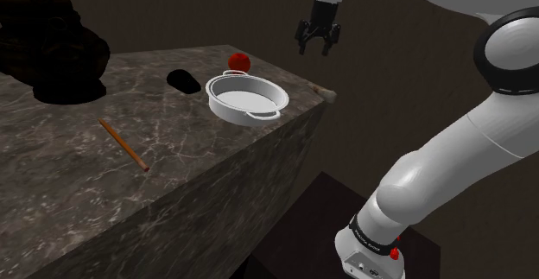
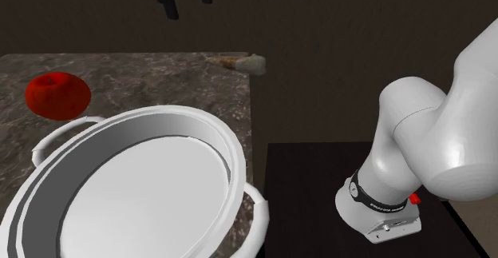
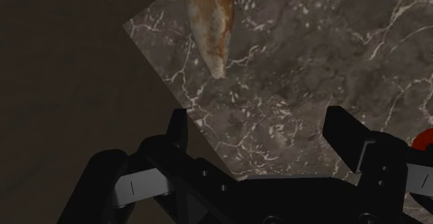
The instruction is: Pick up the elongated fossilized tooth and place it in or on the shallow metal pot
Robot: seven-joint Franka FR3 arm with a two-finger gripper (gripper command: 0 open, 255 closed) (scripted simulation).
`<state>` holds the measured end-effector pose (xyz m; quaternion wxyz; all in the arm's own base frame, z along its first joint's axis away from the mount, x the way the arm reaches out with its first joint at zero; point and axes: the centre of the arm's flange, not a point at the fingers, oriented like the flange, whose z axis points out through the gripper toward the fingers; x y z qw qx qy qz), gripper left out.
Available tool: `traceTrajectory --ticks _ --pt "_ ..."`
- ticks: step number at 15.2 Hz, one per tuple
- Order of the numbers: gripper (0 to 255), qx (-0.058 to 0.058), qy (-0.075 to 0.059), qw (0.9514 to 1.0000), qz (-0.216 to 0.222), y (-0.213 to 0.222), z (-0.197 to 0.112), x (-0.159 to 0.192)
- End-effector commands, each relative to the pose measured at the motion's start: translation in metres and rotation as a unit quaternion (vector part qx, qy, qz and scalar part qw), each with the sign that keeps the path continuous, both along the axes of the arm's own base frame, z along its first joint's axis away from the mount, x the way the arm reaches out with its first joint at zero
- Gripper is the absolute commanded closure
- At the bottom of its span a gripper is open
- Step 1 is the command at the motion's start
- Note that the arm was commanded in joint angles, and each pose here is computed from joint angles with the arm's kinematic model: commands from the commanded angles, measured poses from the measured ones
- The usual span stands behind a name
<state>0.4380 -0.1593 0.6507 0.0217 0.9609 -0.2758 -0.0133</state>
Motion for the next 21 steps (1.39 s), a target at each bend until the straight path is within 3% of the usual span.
traceTrajectory --ticks 1,2,3,12,13,19,21 --pt "0 0.0 0.0 1.0 0.0 0.0 0.0 0.0" --pt "0 0.0 0.0 1.0 0.0 0.0 0.0 0.0" --pt "255 0.0 0.0 1.0 0.0 0.0 0.0 0.0" --pt "255 0.0 0.0 1.0 0.0 0.0 0.0 0.0" --pt "0 0.0 0.0 1.0 0.0 0.0 0.0 0.0" --pt "0 -0.044 -0.006 0.9976 0.053 0.02 -0.059 -0.057" --pt "0 -0.048 -0.007 0.9971 0.058 0.021 -0.07 -0.063"
